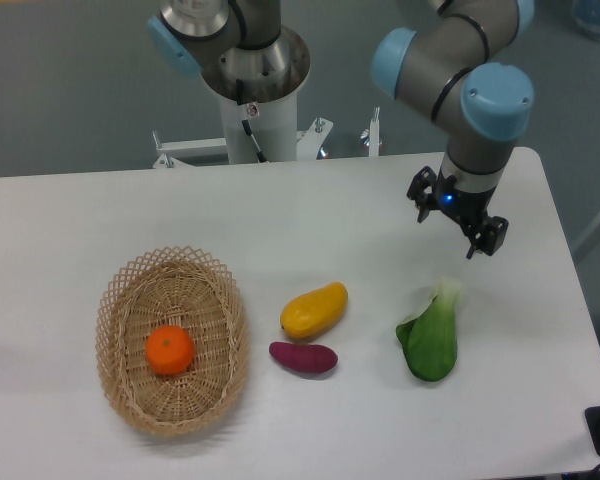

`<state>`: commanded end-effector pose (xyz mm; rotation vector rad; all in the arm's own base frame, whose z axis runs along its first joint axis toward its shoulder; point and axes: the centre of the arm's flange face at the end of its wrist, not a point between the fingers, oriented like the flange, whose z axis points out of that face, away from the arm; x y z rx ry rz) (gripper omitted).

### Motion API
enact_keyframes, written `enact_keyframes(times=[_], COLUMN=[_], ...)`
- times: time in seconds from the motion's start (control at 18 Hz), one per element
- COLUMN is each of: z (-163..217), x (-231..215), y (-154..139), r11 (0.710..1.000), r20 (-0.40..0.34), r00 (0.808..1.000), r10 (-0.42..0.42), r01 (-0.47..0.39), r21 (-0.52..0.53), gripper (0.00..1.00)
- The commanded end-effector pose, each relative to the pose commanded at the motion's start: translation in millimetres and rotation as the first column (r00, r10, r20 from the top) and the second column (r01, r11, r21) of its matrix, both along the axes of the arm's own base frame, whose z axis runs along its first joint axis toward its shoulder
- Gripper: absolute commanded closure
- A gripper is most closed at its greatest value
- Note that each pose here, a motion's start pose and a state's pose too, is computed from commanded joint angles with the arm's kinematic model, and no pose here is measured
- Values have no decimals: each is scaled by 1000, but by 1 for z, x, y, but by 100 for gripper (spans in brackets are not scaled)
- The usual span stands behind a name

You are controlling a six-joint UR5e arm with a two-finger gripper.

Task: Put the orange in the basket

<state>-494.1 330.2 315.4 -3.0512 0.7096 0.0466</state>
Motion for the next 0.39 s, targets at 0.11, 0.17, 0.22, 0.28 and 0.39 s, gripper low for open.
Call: enact_keyframes(times=[0.11, 0.17, 0.22, 0.28, 0.39], z=[0, 0, 0, 0, -1], x=[-4, -5, -6, -5, -5], y=[-5, -7, -7, -7, -8], r11=[1000, 1000, 1000, 1000, 1000], r20=[0, 0, -1, 1, 2], r00=[1000, 1000, 1000, 1000, 1000], r10=[10, 15, 15, 15, 15], r01=[-10, -15, -15, -15, -15], r21=[10, 10, 10, 11, 11], gripper=[0, 0, 0, 0, 0])
